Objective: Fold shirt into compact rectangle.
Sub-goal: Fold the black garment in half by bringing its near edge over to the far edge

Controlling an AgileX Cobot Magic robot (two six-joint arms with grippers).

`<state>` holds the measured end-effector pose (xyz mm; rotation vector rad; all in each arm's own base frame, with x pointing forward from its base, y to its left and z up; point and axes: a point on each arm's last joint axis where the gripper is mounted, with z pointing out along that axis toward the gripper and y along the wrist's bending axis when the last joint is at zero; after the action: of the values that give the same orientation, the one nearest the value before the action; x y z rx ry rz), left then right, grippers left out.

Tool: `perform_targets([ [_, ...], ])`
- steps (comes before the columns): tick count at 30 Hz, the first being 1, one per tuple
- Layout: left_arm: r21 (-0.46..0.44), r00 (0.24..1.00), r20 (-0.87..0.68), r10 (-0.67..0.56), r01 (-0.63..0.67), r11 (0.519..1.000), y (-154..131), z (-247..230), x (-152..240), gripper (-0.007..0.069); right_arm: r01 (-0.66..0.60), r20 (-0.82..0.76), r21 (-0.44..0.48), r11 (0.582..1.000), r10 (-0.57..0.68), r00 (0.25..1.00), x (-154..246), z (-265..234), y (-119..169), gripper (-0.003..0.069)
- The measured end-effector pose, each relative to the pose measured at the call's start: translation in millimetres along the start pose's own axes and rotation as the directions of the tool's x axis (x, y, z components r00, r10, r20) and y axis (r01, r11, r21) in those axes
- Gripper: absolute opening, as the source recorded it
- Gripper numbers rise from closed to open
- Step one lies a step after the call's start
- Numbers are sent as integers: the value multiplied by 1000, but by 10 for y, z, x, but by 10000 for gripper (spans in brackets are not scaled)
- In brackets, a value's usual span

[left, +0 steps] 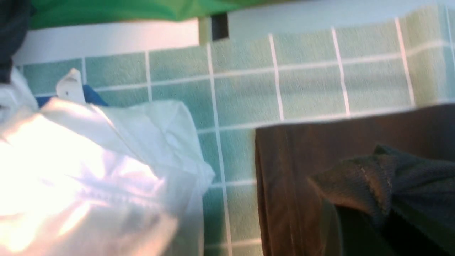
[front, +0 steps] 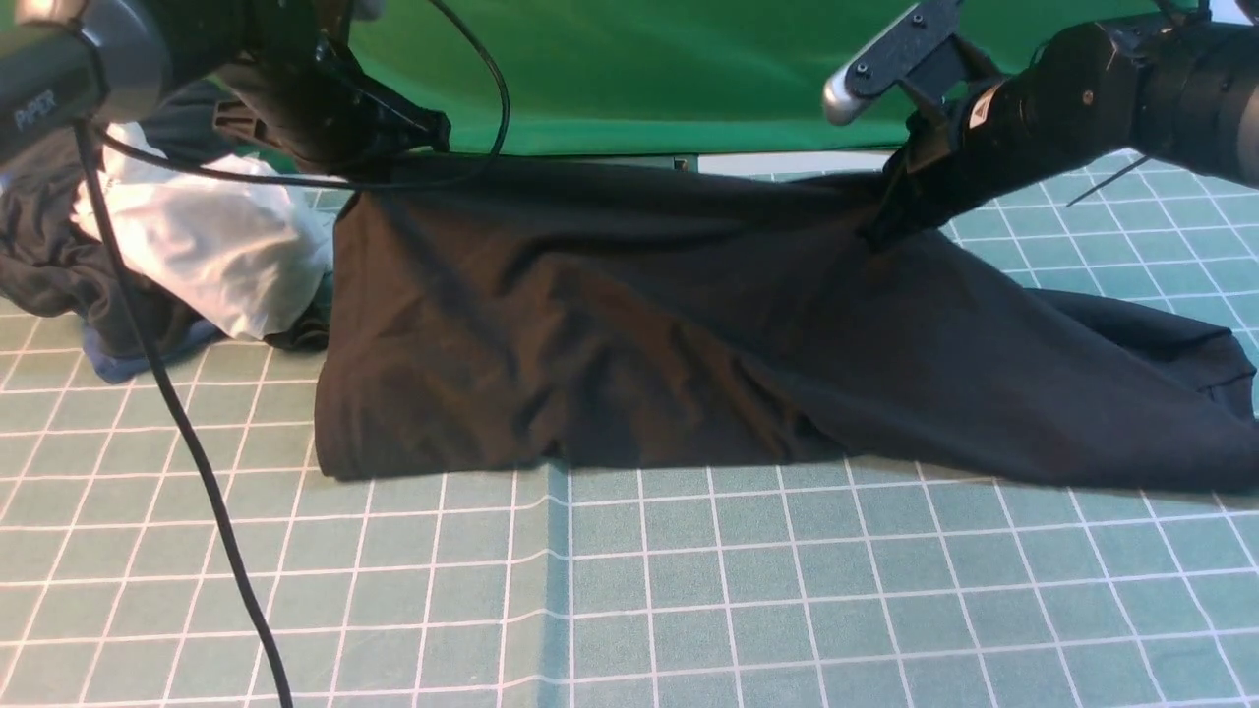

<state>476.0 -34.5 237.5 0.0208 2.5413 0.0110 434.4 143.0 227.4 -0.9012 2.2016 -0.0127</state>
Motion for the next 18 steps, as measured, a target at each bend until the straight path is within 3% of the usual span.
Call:
perform_targets([
  [12,-8,999,-17,-48,48,999,47,487,130,18,-4,27,21,1000,4,1000,19,555,-27,52],
  [14,-9,998,-23,-50,49,999,47,514,144,37,-4,28,24,1000,3,1000,37,610,-25,98],
  [15,-9,999,-23,-49,49,999,46,518,145,64,-4,30,26,1000,3,1000,46,635,-23,160],
  [16,-9,998,-25,-49,49,999,46,524,148,70,-4,31,27,1000,3,1000,45,635,-23,160],
  [17,-10,999,-22,-50,49,999,52,524,145,142,-4,33,30,1000,3,999,52,648,-26,262],
  [18,-10,998,-22,-51,50,999,56,524,145,151,-4,34,31,1000,3,999,53,648,-31,286],
])
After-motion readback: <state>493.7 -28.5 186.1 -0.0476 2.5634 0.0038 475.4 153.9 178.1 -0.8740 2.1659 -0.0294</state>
